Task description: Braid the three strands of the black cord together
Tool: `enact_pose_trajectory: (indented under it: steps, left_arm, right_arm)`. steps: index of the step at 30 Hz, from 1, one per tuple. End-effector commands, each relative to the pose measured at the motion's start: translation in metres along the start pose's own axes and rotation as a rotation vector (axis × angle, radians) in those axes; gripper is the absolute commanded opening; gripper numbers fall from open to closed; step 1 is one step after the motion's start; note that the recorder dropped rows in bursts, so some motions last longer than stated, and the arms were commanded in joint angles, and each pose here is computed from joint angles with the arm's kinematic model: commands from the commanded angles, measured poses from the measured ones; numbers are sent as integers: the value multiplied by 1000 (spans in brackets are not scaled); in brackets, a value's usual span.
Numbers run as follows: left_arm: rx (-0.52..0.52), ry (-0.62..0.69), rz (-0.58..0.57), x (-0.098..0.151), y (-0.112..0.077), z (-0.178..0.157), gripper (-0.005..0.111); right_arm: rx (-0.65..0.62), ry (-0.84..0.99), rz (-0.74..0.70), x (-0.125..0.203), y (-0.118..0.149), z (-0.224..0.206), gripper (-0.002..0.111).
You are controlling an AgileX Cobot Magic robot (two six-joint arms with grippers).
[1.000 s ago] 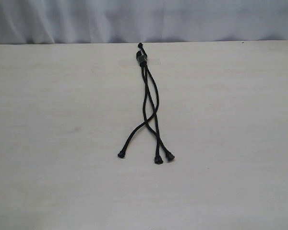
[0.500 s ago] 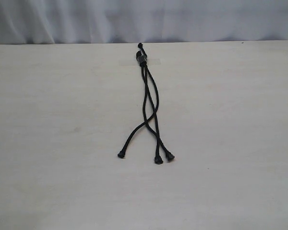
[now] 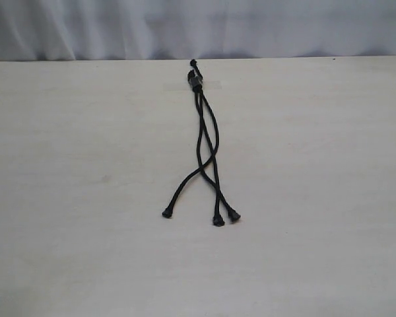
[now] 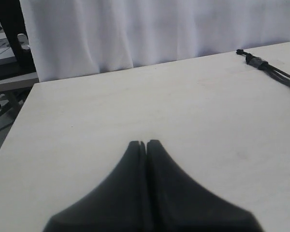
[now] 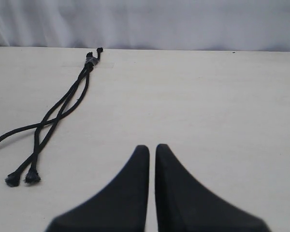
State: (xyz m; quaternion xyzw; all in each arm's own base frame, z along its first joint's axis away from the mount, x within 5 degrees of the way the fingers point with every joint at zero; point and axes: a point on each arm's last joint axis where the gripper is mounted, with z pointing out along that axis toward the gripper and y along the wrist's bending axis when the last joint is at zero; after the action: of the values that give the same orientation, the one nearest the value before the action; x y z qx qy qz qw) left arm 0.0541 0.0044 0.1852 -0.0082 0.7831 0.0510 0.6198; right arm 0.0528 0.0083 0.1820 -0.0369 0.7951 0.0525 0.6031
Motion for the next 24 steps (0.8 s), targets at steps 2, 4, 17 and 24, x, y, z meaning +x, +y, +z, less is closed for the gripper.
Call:
enact_pose_trajectory:
  steps: [2,4,17,24]
  left_arm:
    - [-2,-2,-4,0,0,0,0]
    - [-2,-2,-4,0,0,0,0]
    - [-2,-2,-2,0,0,0,0]
    - [-3,-9,-4,0,0,0,0]
  right_arm:
    - [4,-15,-3,0,0,0,4]
    - [4,-15,-3,0,0,0,4]
    - [4,-15,-3,0,0,0,4]
    - [4,-15,-3,0,0,0,4]
